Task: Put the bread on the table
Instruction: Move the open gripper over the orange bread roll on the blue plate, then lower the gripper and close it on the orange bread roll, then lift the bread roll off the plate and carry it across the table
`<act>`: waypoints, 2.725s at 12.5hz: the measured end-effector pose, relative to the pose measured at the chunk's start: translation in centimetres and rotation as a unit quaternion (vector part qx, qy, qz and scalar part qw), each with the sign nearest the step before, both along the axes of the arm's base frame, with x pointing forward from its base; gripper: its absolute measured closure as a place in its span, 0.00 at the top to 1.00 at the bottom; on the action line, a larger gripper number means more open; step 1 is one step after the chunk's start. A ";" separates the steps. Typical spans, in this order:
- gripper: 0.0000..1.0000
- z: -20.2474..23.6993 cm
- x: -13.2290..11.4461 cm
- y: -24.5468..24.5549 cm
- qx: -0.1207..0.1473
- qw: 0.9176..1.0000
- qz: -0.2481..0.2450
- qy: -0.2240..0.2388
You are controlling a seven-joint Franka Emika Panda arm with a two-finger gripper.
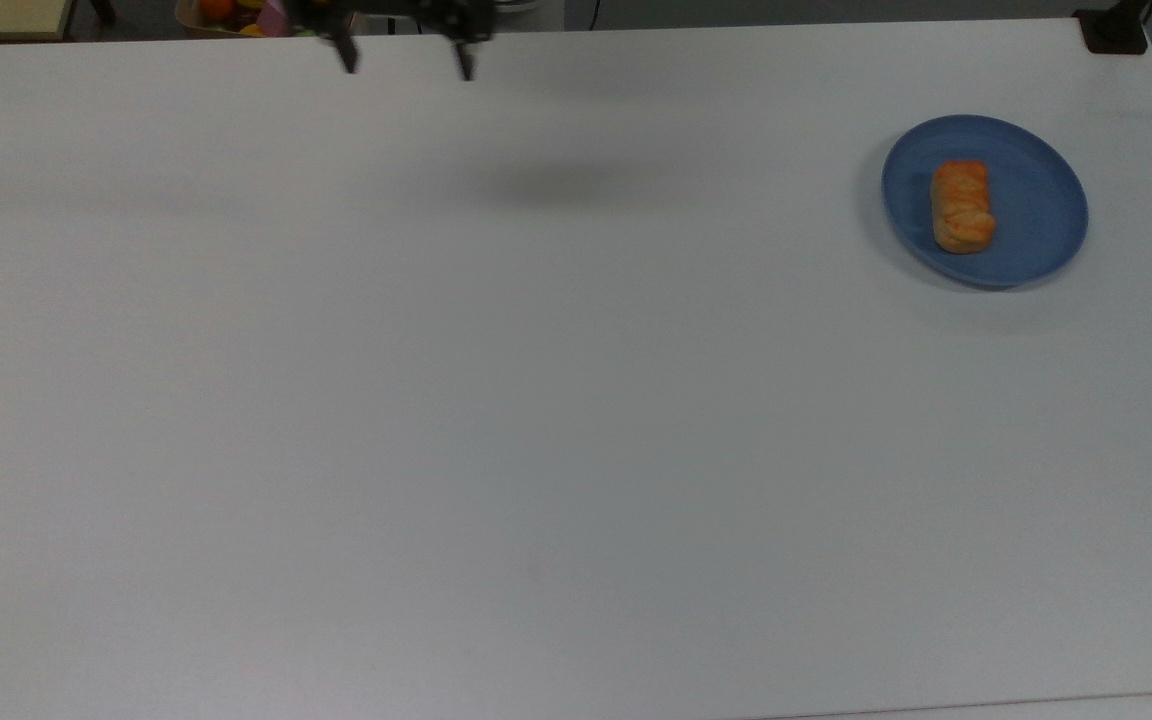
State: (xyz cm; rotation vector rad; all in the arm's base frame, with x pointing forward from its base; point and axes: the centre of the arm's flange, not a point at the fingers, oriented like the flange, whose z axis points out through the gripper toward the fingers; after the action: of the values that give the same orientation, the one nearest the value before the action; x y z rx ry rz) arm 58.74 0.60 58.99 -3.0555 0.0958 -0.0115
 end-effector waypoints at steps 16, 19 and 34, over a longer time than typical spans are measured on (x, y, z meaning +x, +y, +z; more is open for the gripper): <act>1.00 -19.4 -7.1 50.0 0.013 1.000 0.027 -0.005; 1.00 -23.9 -8.8 52.7 -0.004 0.999 0.031 0.005; 0.15 -24.1 -10.8 55.4 -0.038 0.998 0.045 -0.039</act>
State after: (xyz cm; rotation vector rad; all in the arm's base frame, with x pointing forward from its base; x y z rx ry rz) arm 47.93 56.02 34.93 -3.1280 -0.0471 -0.1308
